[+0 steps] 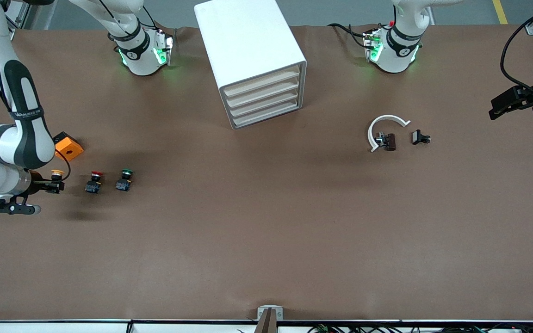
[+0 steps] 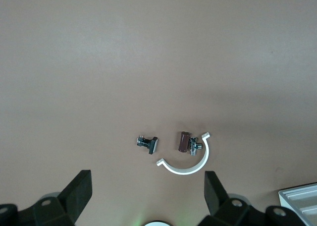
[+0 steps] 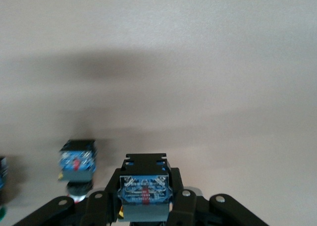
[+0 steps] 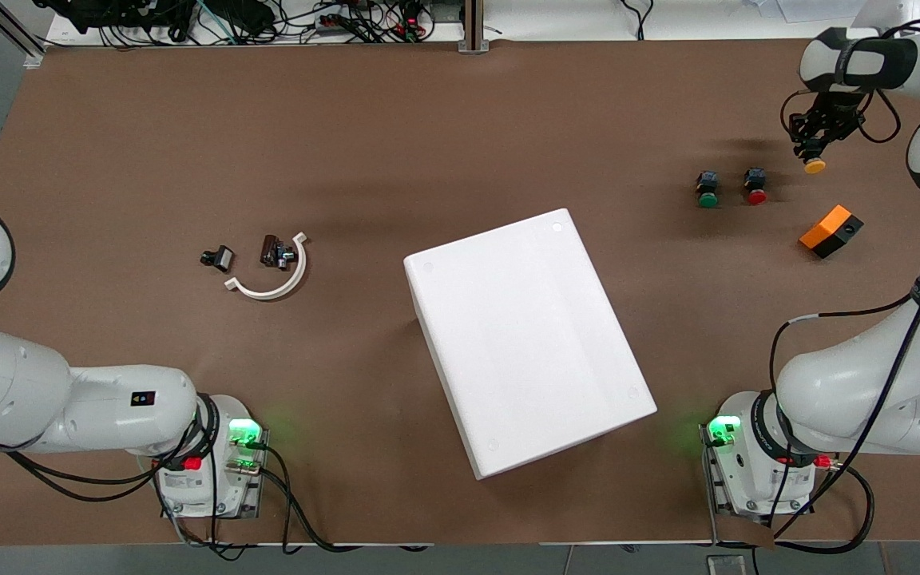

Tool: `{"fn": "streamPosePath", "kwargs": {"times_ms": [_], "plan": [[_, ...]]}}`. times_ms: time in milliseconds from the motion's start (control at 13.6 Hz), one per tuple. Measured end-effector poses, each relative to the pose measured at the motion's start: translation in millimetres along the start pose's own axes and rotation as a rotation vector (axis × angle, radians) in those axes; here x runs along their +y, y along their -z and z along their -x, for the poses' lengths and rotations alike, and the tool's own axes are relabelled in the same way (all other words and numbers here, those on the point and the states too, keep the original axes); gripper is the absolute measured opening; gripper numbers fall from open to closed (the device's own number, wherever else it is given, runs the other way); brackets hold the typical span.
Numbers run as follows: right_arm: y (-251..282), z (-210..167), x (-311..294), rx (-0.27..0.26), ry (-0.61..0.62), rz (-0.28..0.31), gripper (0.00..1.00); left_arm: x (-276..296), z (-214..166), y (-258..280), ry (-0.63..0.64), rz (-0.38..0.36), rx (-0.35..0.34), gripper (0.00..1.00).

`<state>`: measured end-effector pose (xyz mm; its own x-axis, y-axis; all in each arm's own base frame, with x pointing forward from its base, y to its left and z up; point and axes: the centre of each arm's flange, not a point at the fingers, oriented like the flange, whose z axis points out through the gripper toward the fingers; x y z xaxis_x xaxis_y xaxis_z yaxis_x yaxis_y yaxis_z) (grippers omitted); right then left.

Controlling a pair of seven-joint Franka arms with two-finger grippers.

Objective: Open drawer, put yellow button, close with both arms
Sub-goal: 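Close the right gripper on the yellow button and lift it, then carry the yellow button with the right gripper toward the white cabinet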

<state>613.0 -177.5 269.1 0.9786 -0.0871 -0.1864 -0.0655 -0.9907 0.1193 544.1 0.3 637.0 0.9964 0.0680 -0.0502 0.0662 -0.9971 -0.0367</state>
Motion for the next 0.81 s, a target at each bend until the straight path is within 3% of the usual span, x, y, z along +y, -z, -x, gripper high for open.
{"fn": "streamPosePath", "kwargs": {"times_ms": [367,807], "plan": [[57.3,7.4,-21.0,-0.131,-0.046,0.006,0.41,0.0,0.0,0.7,0.000,0.000,0.002,1.00],[121.2,36.6,-42.6,-0.207,-0.121,0.021,0.41,0.1,0.1,1.8,0.000,0.000,0.003,1.00]]}}
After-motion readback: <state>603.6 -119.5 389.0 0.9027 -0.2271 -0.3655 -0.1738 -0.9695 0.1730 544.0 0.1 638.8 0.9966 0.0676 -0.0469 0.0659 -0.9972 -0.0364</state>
